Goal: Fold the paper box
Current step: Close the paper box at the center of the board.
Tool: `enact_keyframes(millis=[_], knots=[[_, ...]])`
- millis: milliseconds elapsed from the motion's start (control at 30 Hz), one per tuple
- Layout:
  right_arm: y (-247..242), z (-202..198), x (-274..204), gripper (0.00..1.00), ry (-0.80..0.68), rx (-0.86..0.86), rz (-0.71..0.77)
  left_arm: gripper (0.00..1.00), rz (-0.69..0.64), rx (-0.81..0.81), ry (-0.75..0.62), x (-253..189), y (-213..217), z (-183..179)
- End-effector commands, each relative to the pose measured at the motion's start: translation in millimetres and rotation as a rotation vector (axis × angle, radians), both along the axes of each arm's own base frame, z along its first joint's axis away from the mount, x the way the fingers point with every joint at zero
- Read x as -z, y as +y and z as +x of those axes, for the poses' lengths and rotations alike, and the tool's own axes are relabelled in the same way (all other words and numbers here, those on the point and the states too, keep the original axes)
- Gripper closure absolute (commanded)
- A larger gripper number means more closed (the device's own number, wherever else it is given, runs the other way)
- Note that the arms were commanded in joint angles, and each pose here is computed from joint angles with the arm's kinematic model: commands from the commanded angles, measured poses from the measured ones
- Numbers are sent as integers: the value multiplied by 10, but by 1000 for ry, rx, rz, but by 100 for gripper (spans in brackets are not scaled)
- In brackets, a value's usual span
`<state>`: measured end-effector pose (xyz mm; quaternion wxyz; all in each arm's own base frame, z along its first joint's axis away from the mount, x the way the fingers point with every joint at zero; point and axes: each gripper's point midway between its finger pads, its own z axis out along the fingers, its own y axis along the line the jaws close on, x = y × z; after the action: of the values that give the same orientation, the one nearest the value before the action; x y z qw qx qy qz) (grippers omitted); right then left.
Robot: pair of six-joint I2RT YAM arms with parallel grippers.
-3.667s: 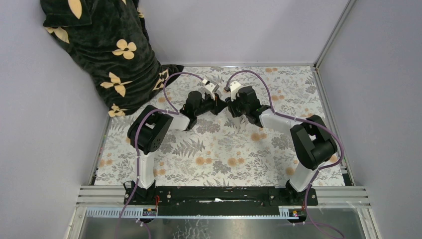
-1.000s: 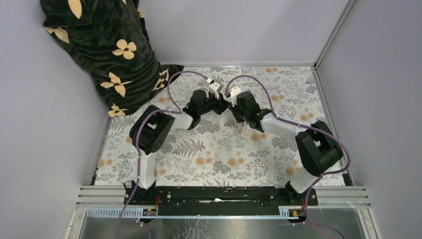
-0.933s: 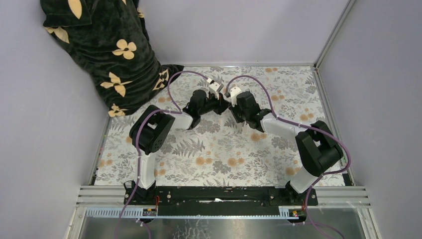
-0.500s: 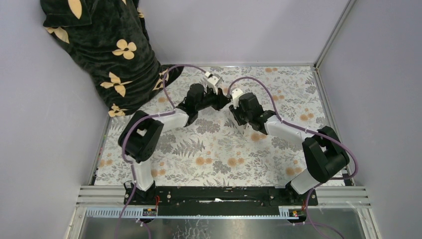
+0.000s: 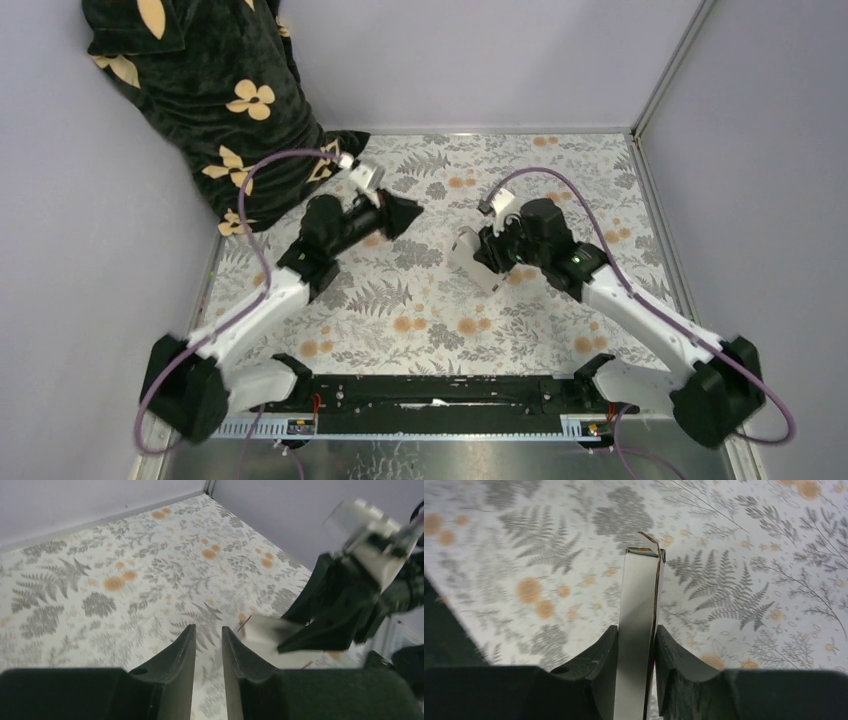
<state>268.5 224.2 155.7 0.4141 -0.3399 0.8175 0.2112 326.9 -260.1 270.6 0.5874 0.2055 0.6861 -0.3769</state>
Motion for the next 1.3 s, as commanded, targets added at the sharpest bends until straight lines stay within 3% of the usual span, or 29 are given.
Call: enact_keyframes(millis=[0, 167, 333, 467, 767, 1067, 1267], knots=[[177, -583, -491, 87, 40, -195, 203, 67, -81, 19, 92, 65, 224, -565], [250, -1100, -797, 87, 106, -374, 331, 66, -243, 202, 109, 22, 190, -1336], [281, -1440, -1056, 86, 162, -509, 420, 64, -294, 286, 100, 110, 218, -1712], [289, -1659, -1226, 86, 205, -611, 475, 56, -376, 408, 58, 8, 212, -2001], [304, -1716, -1303, 86, 235, -668, 473, 46, -341, 614, 107, -40, -26, -2343], [309, -1727, -1262, 86, 256, -695, 459, 43, -346, 702, 85, -212, -77, -2525], [316, -1771, -1321, 86, 260, -717, 479, 43, -298, 712, 121, -91, -225, -2488]])
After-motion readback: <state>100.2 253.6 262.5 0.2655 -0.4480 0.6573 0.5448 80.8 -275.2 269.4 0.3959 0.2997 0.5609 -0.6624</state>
